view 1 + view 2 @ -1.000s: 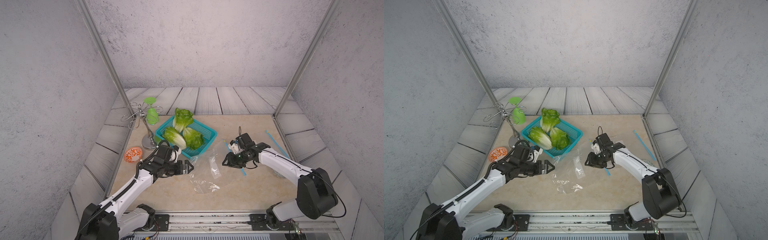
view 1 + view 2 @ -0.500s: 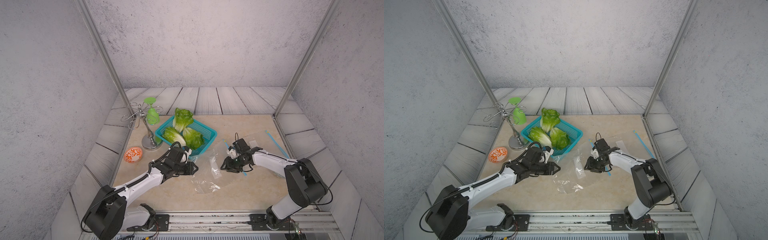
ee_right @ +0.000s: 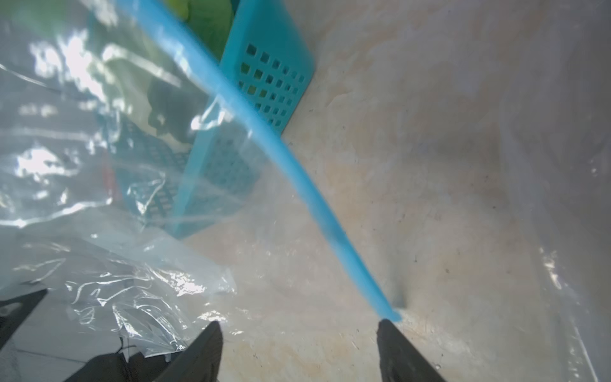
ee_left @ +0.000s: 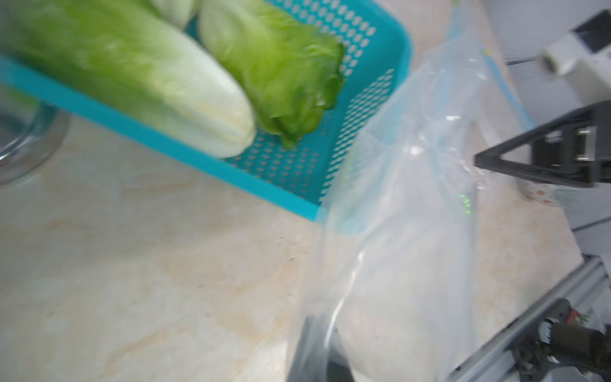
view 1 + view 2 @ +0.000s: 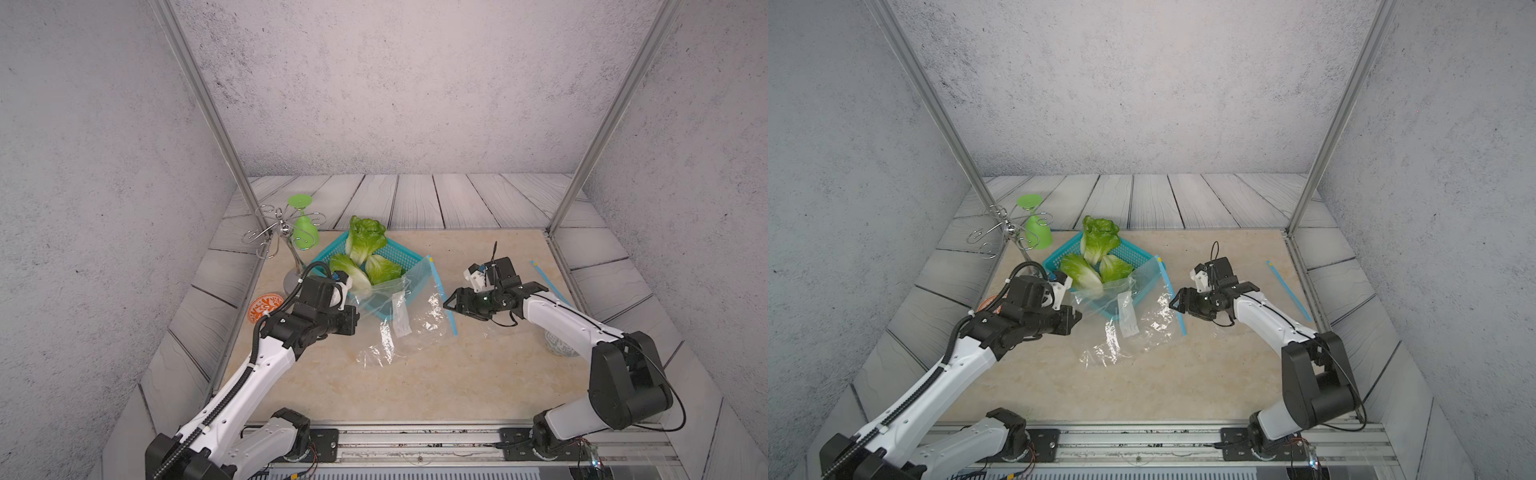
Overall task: Put the chinese cabbages into a zipper bag and zip it
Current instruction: Pick up the zipper food storage bag at the center of the board.
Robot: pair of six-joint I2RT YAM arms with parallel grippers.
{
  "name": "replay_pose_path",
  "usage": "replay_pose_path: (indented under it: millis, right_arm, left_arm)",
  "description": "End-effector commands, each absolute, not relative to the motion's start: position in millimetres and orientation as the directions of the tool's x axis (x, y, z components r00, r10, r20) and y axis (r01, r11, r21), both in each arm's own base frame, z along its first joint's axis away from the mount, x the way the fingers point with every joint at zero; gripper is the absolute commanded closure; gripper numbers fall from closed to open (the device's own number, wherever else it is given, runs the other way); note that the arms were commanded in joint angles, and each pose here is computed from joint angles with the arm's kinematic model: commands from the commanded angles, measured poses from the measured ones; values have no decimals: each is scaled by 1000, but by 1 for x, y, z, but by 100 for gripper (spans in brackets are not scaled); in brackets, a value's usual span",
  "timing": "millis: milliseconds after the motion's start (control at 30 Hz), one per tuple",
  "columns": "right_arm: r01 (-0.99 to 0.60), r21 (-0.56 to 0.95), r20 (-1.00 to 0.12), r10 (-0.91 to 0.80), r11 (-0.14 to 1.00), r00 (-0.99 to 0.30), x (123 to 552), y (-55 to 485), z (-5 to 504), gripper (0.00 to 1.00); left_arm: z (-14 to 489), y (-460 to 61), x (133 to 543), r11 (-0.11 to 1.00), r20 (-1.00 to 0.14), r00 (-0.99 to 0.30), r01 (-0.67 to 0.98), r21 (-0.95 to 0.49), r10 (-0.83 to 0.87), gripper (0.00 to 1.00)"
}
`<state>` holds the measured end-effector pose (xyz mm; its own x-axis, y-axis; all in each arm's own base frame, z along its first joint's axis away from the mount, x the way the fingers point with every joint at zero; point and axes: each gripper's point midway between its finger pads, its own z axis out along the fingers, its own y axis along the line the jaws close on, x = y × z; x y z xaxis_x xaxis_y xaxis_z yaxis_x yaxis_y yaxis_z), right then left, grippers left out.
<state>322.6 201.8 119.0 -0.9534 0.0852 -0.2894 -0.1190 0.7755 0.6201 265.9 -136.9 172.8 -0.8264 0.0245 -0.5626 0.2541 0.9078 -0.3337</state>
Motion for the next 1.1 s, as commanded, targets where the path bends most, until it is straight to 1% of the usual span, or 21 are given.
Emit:
replay_pose_path:
  millis: [0, 100, 167, 233, 433, 500, 667, 767, 833, 900, 967, 1000, 1067]
  right_arm:
    - [-159, 634, -306, 57, 757, -950, 343, 214, 112, 21]
    - [-179, 628, -311, 34, 758, -950, 356, 221, 107, 20]
    - [-197, 649, -298, 6, 735, -955, 355, 229, 104, 20]
    - [-222, 689, -271, -40, 689, -962, 343, 243, 103, 22]
    - [-249, 707, -226, -122, 662, -966, 303, 262, 95, 31]
    - [-247, 710, -206, -140, 659, -968, 295, 268, 89, 39]
    - [-259, 699, -193, -173, 667, -966, 289, 282, 87, 67]
    - [-230, 748, -169, -157, 623, -973, 283, 290, 101, 83]
    - [-200, 796, -145, -141, 571, -979, 276, 295, 116, 90]
    - [-168, 826, -124, -118, 539, -985, 268, 297, 134, 95]
    - [-131, 835, -102, -83, 535, -991, 265, 295, 149, 98]
    - [-102, 841, -83, -60, 532, -995, 265, 294, 156, 100]
    - [-34, 856, -35, -7, 516, -999, 266, 297, 168, 100]
  left_arm:
    - [143, -103, 257, 953, -421, -906, 160, -257, 39, 100]
    - [142, -100, 267, 956, -394, -919, 137, -258, 26, 100]
    - [140, -101, 269, 955, -375, -926, 135, -263, 28, 100]
    - [136, -99, 270, 958, -356, -934, 123, -260, 23, 100]
    - [133, -93, 273, 959, -355, -935, 97, -265, -4, 100]
    - [132, -92, 274, 959, -356, -935, 92, -269, -11, 100]
    - [134, -95, 276, 953, -350, -937, 87, -289, -21, 100]
    - [137, -96, 278, 952, -359, -933, 83, -293, -29, 99]
    - [147, -93, 281, 956, -374, -926, 67, -286, -47, 92]
    - [168, -87, 285, 961, -395, -915, 37, -273, -77, 77]
    - [190, -75, 286, 972, -427, -898, -5, -235, -108, 61]
    - [203, -67, 285, 979, -442, -890, -22, -202, -111, 56]
    - [226, -52, 281, 991, -472, -876, -47, -127, -102, 53]
